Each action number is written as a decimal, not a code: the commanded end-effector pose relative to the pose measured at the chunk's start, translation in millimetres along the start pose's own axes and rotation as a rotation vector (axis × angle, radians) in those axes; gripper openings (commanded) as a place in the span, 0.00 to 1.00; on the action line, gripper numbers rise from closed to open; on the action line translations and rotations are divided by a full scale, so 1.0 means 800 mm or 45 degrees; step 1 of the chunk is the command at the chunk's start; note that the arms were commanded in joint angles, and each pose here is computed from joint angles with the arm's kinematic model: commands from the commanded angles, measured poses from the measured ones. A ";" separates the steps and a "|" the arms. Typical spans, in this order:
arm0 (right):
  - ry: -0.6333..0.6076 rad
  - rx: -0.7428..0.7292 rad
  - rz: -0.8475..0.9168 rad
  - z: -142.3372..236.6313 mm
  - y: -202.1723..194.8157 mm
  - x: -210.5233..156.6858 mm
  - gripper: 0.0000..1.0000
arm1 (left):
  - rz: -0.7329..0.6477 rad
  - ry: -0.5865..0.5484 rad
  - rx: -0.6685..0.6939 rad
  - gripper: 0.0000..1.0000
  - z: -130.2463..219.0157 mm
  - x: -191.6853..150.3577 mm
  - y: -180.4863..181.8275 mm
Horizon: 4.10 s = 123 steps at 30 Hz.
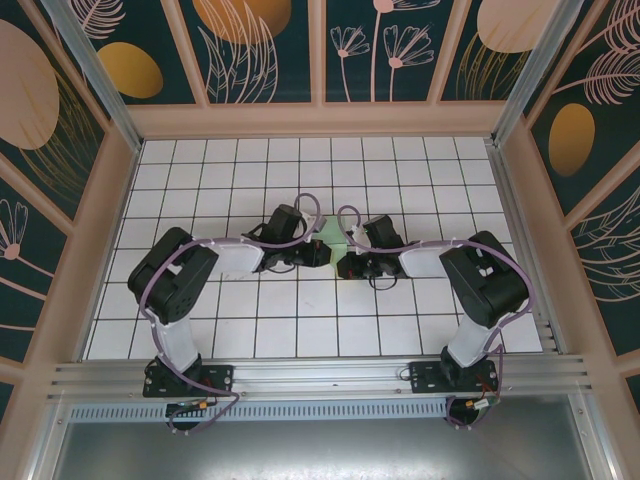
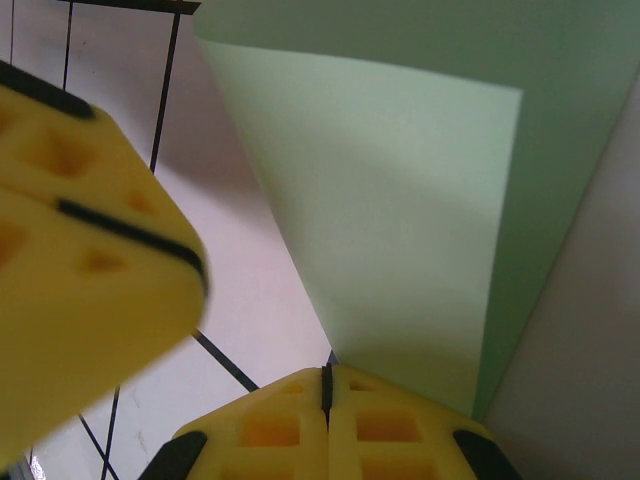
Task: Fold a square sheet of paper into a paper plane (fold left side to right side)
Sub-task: Third fold the triangle at the center of the table.
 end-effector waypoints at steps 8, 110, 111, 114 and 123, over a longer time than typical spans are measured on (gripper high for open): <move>0.136 -0.113 -0.104 -0.011 -0.032 -0.034 0.00 | 0.014 -0.015 -0.020 0.09 -0.021 -0.006 0.011; -0.019 -0.163 -0.315 0.003 0.015 0.008 0.00 | 0.030 0.143 0.351 0.07 -0.043 -0.023 0.074; -0.017 -0.168 -0.317 0.004 0.014 0.006 0.00 | 0.034 0.144 0.356 0.07 -0.043 -0.023 0.076; -0.006 -0.189 -0.334 0.007 0.010 0.000 0.00 | 0.029 0.150 0.368 0.07 -0.043 -0.024 0.076; 0.060 -0.242 -0.401 0.012 -0.008 -0.029 0.00 | 0.023 0.161 0.398 0.07 -0.042 -0.024 0.080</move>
Point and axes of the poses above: each hand's point on the last joint's axis, 136 mm out from that joint toward the fingers, its own z axis back along the fingers, its own y axis along the line the jaws close on, x = y × z, the point moved 8 cm from there along z, back along the fingers, and after that the axes turned 10 degrees about -z, right-handed, at the moved point
